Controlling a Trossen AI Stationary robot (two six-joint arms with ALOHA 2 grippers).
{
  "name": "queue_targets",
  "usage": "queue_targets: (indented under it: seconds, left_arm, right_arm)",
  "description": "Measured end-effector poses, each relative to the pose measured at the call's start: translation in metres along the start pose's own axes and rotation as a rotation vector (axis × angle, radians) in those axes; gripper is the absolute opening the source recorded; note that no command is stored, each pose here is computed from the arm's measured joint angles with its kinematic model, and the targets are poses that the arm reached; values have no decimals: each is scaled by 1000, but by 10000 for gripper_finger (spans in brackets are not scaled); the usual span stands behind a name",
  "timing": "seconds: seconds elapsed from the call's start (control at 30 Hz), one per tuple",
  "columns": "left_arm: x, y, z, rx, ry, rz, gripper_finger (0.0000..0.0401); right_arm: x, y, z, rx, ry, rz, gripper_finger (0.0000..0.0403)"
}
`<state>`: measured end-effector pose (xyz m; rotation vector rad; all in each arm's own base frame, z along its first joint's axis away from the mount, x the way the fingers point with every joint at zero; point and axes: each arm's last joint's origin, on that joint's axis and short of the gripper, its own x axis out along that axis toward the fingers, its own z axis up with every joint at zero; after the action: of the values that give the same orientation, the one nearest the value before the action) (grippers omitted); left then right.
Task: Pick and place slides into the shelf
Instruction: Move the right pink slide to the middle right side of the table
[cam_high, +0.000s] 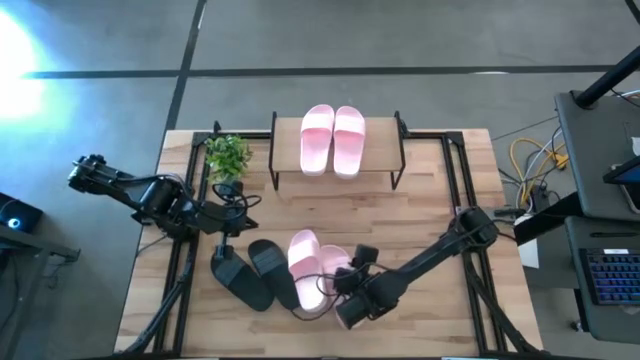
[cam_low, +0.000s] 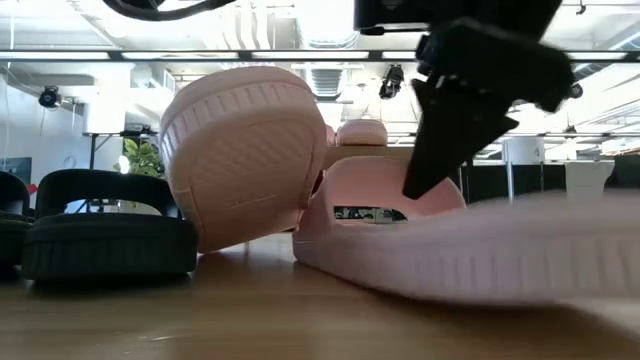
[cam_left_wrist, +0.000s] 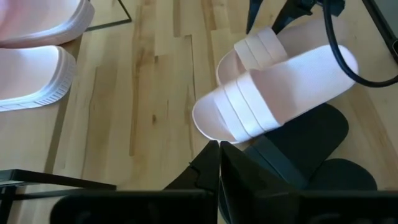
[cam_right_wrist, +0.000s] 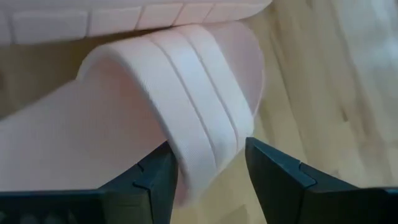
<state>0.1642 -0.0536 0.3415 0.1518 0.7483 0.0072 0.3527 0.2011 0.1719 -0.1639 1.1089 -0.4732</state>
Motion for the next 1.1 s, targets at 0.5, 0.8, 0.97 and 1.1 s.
queue_targets:
  seconds: [0.5,0.8,0.97,1.1]
  left_arm:
    - [1,0,-1,-27,3,4,0]
    - [1,0,-1,-52,2,15,0]
    - [1,1,-1,-52,-3,28,0]
    - [1,0,1,-58,-21,27,0]
  right_arm:
    - [34,-43,26,57,66,-92,20]
    - [27,-85,6,302,198,-458,10]
    - [35,-92,-4,318,232,-522,12]
    - [50,-103,-17,264,289,-577,17]
